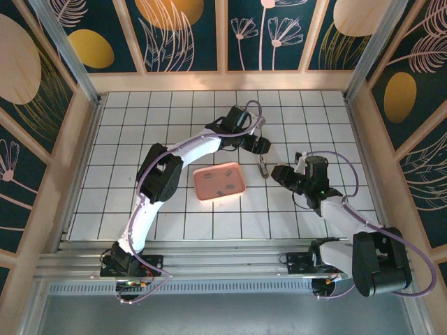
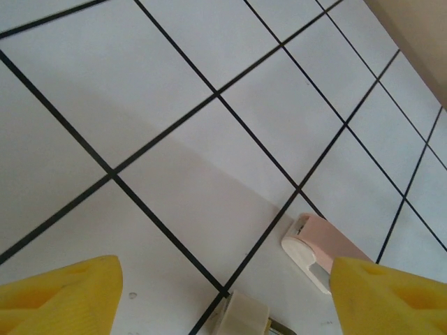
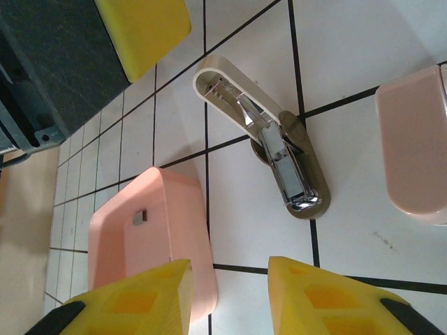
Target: Load the staples into the stapler
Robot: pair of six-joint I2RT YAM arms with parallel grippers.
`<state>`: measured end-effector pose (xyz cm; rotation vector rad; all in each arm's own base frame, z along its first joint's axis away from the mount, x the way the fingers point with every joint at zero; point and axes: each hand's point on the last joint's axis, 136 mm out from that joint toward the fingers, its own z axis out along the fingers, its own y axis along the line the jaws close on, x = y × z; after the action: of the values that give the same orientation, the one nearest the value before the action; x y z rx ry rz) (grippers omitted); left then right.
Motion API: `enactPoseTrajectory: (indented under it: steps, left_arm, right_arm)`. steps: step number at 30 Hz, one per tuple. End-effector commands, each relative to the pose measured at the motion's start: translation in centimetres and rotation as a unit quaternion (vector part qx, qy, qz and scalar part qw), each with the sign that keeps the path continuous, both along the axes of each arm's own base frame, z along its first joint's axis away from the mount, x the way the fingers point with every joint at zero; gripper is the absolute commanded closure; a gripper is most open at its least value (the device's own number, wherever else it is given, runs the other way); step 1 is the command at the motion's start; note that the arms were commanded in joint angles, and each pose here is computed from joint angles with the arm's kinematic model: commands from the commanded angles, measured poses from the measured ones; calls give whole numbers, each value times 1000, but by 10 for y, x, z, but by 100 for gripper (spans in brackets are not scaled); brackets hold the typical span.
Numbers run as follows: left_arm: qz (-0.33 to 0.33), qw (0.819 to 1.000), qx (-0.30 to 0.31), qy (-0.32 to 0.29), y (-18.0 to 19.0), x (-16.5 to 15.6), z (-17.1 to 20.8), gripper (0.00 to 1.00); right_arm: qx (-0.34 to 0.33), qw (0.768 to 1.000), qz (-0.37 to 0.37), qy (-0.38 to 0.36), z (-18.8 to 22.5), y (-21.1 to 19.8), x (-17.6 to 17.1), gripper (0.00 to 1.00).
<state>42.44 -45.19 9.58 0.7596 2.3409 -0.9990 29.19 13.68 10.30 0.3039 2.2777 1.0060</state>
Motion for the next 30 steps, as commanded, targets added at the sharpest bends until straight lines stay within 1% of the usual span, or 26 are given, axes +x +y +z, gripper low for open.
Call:
enactPoseTrajectory:
  steps: [1, 9, 16, 23, 30]
  left_arm:
    - [-14, 999, -14, 29, -2, -3, -6, 24]
    - [-39, 997, -30, 53, -6, -17, -6, 28]
    - [-57, 996, -57, 50, -9, -26, 9, 28]
    - [-65, 994, -63, 55, -8, -32, 12, 30]
    - [-71, 994, -76, 45, -8, -37, 22, 30]
  right_arm:
    - [-5, 1000, 5, -5, -2, 1, -1, 66]
    - [-13, 1000, 0, -4, -3, -2, -1, 66]
    - [-13, 1000, -4, -2, -3, -3, -1, 66]
    - [-15, 1000, -8, -8, 1, -5, 0, 66]
    - [-17, 1000, -11, -6, 0, -6, -1, 67]
